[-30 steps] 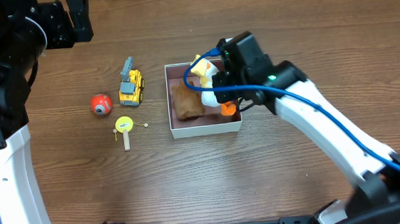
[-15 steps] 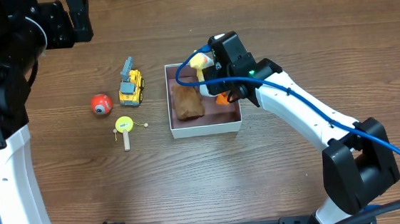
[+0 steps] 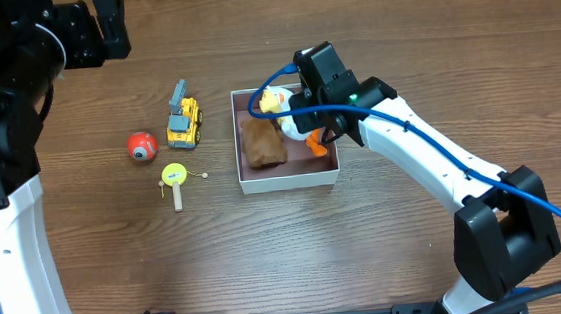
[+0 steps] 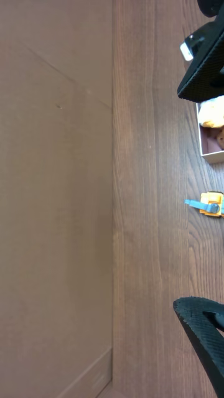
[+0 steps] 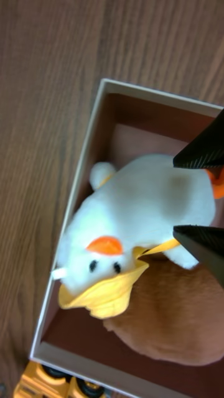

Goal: Pack container
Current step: 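Lower the duck into the box beside the hamster and open gripper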

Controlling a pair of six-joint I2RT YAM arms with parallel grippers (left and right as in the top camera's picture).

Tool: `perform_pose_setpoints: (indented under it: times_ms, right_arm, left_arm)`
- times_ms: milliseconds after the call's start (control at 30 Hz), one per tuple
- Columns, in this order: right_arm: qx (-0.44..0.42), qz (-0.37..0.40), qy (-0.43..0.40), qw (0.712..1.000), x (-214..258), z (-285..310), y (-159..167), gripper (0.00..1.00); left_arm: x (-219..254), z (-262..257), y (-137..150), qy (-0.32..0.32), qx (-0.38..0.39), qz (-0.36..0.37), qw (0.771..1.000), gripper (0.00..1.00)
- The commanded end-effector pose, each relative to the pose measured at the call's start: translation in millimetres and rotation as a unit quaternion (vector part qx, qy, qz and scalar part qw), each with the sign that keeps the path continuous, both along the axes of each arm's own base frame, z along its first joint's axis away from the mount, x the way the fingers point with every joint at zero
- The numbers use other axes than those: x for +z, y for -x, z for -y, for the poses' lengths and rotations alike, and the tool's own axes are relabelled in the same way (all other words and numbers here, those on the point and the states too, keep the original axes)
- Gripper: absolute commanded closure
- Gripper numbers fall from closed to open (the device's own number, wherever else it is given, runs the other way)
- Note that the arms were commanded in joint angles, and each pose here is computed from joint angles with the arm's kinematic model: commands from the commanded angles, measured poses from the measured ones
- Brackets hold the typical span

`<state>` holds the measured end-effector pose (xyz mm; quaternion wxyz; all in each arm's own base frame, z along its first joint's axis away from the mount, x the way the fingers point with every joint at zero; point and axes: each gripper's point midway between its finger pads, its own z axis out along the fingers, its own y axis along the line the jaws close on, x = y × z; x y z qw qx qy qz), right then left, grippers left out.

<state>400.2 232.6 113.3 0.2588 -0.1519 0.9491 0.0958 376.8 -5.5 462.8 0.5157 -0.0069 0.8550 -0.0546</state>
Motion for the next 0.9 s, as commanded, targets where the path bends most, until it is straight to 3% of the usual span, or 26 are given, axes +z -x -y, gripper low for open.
perform_pose_setpoints:
  times_ms: [0, 133, 233, 567, 867]
  right_arm:
    - [0.016, 0.042, -0.051, 0.998, 32.4, -18.1, -14.2, 0.89]
    - [0.025, 0.066, -0.106, 0.992, 48.4, -36.8, -24.1, 0.96]
    - [0.022, 0.069, -0.114, 0.991, 45.4, -40.8, -29.2, 0.96]
    - [0.021, -0.050, -0.089, 0.995, -50.5, -46.6, -15.1, 0.96]
    - [0.018, -0.072, -0.066, 0.995, -58.7, -37.9, -5.3, 0.96]
  left_arm:
    - [2.1, -2.0, 0.1, -0.009, -0.001, 0.004, 1.000, 0.00]
    - [2.1, -2.0, 0.1, -0.009, -0.001, 0.004, 1.000, 0.00]
    - [2.1, -2.0, 0.1, -0.009, -0.001, 0.004, 1.000, 0.00]
    - [2.1, -2.0, 0.1, -0.009, -0.001, 0.004, 1.000, 0.00]
    - [2.1, -2.0, 0.1, -0.009, -0.001, 0.004, 1.000, 0.00]
